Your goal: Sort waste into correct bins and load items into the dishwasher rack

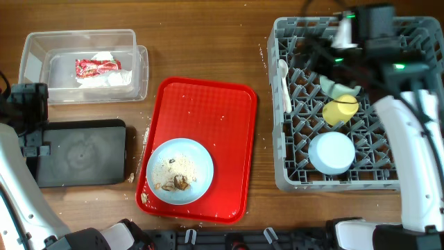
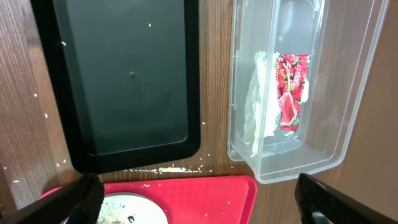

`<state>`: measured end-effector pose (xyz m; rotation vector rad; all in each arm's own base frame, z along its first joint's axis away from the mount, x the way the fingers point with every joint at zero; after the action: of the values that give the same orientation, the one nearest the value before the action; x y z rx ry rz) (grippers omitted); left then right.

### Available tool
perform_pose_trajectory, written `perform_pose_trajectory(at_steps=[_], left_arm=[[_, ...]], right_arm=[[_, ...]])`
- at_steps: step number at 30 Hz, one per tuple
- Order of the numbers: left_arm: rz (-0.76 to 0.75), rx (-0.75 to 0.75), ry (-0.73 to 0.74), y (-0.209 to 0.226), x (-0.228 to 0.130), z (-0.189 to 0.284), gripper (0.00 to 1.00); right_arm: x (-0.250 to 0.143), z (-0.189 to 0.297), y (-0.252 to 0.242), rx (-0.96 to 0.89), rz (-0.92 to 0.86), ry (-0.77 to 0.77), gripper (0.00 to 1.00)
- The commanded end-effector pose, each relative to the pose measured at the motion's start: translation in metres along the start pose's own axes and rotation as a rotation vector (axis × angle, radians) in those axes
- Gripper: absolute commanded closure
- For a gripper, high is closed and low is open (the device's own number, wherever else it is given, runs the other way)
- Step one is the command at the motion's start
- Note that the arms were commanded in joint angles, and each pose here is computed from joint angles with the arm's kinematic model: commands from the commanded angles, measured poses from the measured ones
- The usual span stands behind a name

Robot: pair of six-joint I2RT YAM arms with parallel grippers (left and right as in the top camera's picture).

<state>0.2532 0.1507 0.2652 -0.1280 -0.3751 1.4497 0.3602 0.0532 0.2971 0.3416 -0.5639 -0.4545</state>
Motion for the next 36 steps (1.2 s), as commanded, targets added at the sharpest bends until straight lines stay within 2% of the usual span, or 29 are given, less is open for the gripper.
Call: perform_pose_trajectory(at_steps=[1,5,36], left_arm=[[-0.006,0.012,-0.010,0.002,0.003,-0.001,0.00],[-0.006,0.012,-0.010,0.002,0.003,-0.001,0.00],[-0.006,0.012,-0.010,0.002,0.003,-0.001,0.00]], right_arm=[[0.034,0.017,-0.064,-0.192,-0.124,-0.119,0.00],[0.044,0.022,-0.094,-0.246,-0.199,-0.136,0.00],[0.044,0.022,-0.095,-0.246,-0.200,-0.136,0.00]])
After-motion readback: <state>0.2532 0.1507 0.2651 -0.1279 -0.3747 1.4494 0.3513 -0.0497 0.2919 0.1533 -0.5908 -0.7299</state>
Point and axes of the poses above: each gripper's point midway between its finger pads, its own z axis back along the fingers, its own y axis along the line the jaws close on, x = y × z, the point moved 3 cm from there along z, back along the fingers, and after that the axes turned 8 degrees about -z, right-handed, at the moved point
